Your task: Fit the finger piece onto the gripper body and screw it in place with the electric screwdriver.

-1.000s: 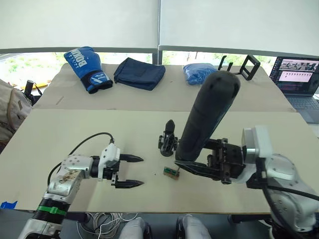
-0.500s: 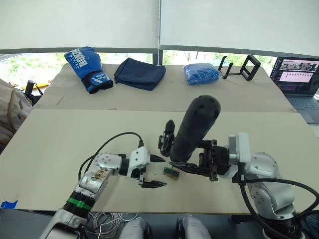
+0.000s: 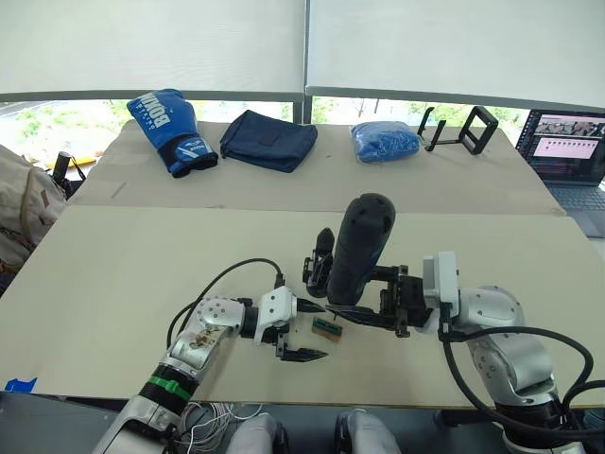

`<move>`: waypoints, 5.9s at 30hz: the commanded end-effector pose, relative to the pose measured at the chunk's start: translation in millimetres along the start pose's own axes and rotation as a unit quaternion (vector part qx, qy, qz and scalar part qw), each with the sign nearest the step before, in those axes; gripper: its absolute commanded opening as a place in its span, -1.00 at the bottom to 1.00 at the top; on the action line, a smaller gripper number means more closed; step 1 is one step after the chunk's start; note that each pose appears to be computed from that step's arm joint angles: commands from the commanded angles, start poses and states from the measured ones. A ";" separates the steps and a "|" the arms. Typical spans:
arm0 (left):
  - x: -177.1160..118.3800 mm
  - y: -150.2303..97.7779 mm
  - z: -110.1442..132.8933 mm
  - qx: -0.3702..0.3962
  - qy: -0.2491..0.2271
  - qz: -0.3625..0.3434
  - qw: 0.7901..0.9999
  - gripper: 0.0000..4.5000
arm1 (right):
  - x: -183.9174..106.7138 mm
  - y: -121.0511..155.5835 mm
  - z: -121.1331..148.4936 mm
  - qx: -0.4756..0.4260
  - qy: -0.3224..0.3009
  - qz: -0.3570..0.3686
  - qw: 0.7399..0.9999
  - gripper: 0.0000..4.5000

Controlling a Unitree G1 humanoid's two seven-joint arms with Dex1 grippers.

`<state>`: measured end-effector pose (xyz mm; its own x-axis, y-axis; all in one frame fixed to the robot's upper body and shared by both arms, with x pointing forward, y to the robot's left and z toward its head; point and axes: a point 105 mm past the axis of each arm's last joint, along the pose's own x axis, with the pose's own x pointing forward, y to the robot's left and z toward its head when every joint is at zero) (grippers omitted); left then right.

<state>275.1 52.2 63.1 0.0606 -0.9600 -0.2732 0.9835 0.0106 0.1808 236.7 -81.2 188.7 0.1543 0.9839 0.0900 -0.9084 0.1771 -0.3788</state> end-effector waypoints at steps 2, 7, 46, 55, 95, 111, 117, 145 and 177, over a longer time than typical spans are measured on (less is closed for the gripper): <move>5.0 -3.1 -8.9 -0.010 0.007 -0.005 1.000 1.00 | -1.6 3.4 11.4 -0.026 -0.019 0.004 0.999 -0.13; 8.8 -7.4 -8.6 -0.012 0.003 -0.018 1.000 1.00 | -4.5 5.6 10.0 -0.025 -0.013 0.008 1.000 -0.13; 11.8 -16.9 -8.8 -0.023 0.005 -0.035 0.999 1.00 | -7.9 8.3 -0.6 -0.011 -0.001 0.005 1.000 -0.13; 12.5 -17.2 -8.7 -0.025 0.004 -0.036 0.999 1.00 | -8.0 7.5 -0.7 -0.012 -0.002 0.004 1.000 -0.13; -7.8 -9.3 -8.0 -0.027 0.004 -0.005 1.000 1.00 | -3.3 2.3 34.7 -0.030 -0.036 0.027 0.999 -0.13; -85.3 -5.8 37.8 -0.041 -0.103 0.047 0.993 1.00 | -18.3 -29.7 73.7 -0.043 -0.055 -0.039 0.997 -0.13; -104.0 25.6 70.2 -0.029 -0.165 0.115 0.979 1.00 | -27.4 -53.0 75.6 -0.048 -0.052 -0.060 0.996 -0.13; -99.1 53.2 69.3 -0.023 -0.136 0.165 0.977 1.00 | 39.4 -86.9 75.7 -0.016 -0.091 -0.024 0.995 -0.13; -85.1 39.5 61.1 -0.026 -0.111 0.151 0.982 1.00 | 37.4 -77.1 40.6 0.008 -0.076 -0.003 0.997 -0.13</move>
<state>301.3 119.7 143.0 0.3275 -0.9448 -0.0094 0.9368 0.3234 0.1336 304.9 -59.3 238.9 0.1402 0.9745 0.1750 -0.9357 0.1883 -0.2985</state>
